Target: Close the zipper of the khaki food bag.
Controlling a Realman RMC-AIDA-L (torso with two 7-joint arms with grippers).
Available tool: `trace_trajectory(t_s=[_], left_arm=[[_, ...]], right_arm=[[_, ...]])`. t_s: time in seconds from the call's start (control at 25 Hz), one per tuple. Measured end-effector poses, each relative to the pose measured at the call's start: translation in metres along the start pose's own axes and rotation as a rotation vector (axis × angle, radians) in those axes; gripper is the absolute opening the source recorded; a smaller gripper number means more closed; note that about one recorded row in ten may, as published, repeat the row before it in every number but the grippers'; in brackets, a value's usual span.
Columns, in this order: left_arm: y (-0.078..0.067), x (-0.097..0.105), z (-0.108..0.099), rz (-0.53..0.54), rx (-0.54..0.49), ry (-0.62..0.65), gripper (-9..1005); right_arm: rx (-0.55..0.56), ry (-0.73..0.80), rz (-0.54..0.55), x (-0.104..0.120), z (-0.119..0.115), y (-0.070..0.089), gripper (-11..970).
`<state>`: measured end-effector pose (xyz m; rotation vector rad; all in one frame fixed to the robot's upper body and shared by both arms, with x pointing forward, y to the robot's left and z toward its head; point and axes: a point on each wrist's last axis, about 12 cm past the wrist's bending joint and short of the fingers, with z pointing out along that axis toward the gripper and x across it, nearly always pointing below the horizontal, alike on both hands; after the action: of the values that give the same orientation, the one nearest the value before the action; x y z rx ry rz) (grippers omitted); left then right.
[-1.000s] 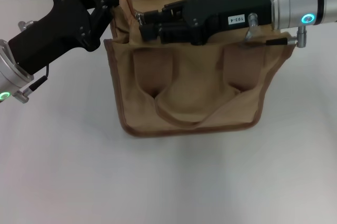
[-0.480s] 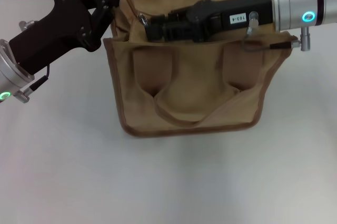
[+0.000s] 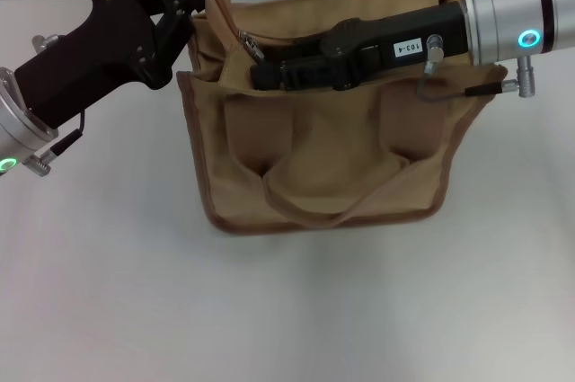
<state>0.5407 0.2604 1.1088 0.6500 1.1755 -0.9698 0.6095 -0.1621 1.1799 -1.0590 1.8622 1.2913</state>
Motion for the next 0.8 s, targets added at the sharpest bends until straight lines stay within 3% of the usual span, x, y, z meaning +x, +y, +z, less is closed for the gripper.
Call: trace_trajectory(t_s=[0.52,0.8], left_arm=[[-0.0021,-0.0005,-0.0009,-0.003,0.010,-0.011,20],[-0.0034,-0.0003,-0.0025,-0.005,0.012,-0.014,20]], right_arm=[[-0.033,-0.036,-0.010,-0.0055,0.0006,0.0049,338],[-0.045,-0.011,0.006,-0.0038,0.0070,0.0059,174]])
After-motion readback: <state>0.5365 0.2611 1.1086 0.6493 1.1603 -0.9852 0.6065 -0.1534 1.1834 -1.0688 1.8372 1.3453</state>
